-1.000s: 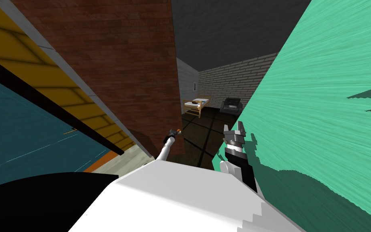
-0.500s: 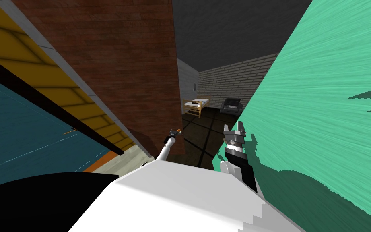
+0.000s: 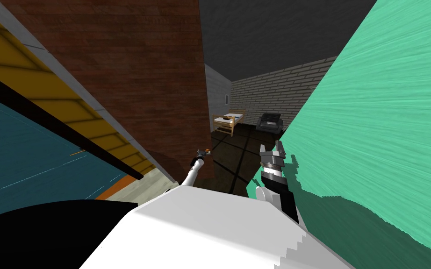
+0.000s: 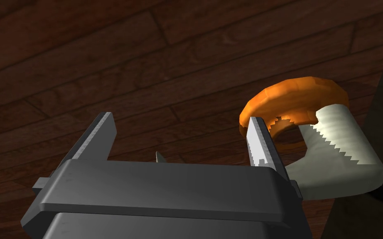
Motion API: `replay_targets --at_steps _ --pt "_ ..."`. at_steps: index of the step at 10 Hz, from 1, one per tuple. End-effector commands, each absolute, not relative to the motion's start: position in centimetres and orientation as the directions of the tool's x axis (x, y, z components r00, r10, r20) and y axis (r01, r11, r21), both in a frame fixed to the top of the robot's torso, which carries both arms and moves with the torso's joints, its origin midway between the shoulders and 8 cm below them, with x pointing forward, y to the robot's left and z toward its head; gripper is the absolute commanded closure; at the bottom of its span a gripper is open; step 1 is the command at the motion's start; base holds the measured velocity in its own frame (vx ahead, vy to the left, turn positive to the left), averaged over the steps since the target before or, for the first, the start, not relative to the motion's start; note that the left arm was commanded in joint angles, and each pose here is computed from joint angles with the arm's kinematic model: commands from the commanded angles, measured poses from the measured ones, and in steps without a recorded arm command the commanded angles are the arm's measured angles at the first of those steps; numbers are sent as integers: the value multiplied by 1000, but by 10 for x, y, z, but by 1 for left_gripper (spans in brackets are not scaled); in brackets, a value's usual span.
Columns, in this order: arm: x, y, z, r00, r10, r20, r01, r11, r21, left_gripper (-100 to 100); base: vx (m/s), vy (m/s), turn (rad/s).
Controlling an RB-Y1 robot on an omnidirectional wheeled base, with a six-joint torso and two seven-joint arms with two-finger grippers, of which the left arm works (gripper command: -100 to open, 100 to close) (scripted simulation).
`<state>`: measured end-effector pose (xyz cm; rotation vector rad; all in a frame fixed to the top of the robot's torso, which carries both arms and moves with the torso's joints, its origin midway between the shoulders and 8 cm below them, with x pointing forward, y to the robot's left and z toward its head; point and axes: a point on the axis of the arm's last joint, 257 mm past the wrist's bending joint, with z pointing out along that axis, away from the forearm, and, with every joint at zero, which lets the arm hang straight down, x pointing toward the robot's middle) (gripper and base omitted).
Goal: Push the door open
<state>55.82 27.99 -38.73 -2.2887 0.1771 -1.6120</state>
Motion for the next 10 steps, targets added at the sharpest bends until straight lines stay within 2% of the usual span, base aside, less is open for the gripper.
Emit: replay_targets --at_steps 1,3,5,9,10 --pt "549 294 -403 384 -334 861 72 -919 -389 100 -11 7 -9" --pt "549 294 -403 384 -334 861 72 -919 -389 100 -9 -1 -3" --pt "545 304 -404 388 -387 837 73 -892 -447 100 34 -10 3" --pt "545 304 -404 388 -387 837 73 -892 -447 100 14 0 -5" --pt "543 309 -404 391 -418 820 74 -874 -481 100 23 7 6"
